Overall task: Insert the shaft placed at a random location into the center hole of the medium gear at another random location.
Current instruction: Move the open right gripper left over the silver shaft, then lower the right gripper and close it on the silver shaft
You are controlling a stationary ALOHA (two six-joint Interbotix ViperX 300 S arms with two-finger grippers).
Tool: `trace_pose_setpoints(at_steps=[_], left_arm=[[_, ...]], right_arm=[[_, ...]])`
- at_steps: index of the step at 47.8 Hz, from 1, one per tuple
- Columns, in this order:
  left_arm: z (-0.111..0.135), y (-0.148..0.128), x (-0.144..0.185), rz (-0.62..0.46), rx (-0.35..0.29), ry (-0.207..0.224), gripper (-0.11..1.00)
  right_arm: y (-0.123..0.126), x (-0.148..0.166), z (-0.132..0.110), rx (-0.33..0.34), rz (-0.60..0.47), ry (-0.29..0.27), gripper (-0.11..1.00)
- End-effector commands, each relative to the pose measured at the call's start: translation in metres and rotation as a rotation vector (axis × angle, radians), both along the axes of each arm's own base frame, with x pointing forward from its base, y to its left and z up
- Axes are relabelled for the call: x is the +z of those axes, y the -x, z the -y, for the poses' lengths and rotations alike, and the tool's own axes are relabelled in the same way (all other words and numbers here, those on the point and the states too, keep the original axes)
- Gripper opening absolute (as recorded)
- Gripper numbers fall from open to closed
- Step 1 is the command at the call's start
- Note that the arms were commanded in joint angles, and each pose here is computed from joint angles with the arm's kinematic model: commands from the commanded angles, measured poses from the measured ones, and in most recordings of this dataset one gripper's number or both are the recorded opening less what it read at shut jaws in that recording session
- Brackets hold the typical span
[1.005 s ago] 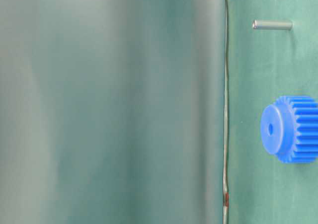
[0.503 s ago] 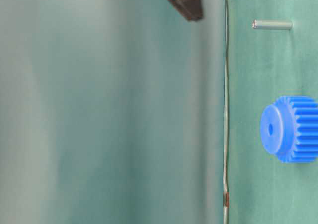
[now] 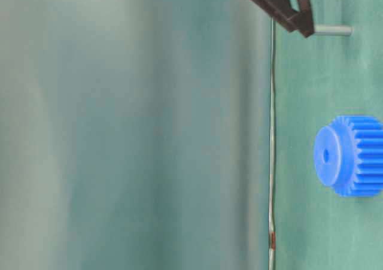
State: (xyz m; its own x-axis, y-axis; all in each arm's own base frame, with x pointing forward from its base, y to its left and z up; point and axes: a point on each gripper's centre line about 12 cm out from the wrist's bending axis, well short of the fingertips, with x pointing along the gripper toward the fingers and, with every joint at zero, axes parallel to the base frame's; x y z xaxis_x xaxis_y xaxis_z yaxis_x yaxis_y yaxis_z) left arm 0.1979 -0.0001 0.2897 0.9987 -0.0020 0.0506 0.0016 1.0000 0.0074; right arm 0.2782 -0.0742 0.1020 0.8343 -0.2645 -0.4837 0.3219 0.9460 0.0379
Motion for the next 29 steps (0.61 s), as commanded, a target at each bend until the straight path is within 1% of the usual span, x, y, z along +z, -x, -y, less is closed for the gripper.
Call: trace_pose_setpoints(at_steps=[1,12,16,18,19,21,26,29], left_arm=[[0.0000,-0.0018,0.0099,0.025,0.000,-0.002,0.00],[0.0000,-0.0018,0.0090,0.017,0.000,0.000,0.00],[0.0000,-0.0018,0.0090,0.017,0.000,0.000,0.00],[0.0000,-0.0018,0.0090,0.017,0.000,0.000,0.00],[0.0000,-0.0018,0.0090,0.017,0.000,0.000,0.00],[0.0000,-0.0018,0.0090,0.017,0.000,0.000,0.00],[0.0000,-0.0018,0.0090,0.017,0.000,0.002,0.00],[0.0000,-0.0018,0.0088,0.015,0.000,0.000,0.00]], right_arm=[[-0.0056,0.0049,0.0033,-0.012,0.031,0.002,0.83],[-0.0070,0.0045,0.0037,-0.013,0.037,0.004,0.79],[-0.0082,0.0044,0.0040,-0.013,0.036,0.003,0.75],[-0.0094,0.0042,0.0044,-0.015,0.035,0.002,0.71],[-0.0095,0.0038,0.0050,-0.018,0.032,0.000,0.68],[-0.0100,0.0028,0.0050,-0.018,0.025,-0.003,0.59],[-0.0104,0.0014,0.0049,-0.017,0.009,-0.009,0.29],[-0.0101,0.0007,0.0048,-0.017,0.003,-0.011,0.14]])
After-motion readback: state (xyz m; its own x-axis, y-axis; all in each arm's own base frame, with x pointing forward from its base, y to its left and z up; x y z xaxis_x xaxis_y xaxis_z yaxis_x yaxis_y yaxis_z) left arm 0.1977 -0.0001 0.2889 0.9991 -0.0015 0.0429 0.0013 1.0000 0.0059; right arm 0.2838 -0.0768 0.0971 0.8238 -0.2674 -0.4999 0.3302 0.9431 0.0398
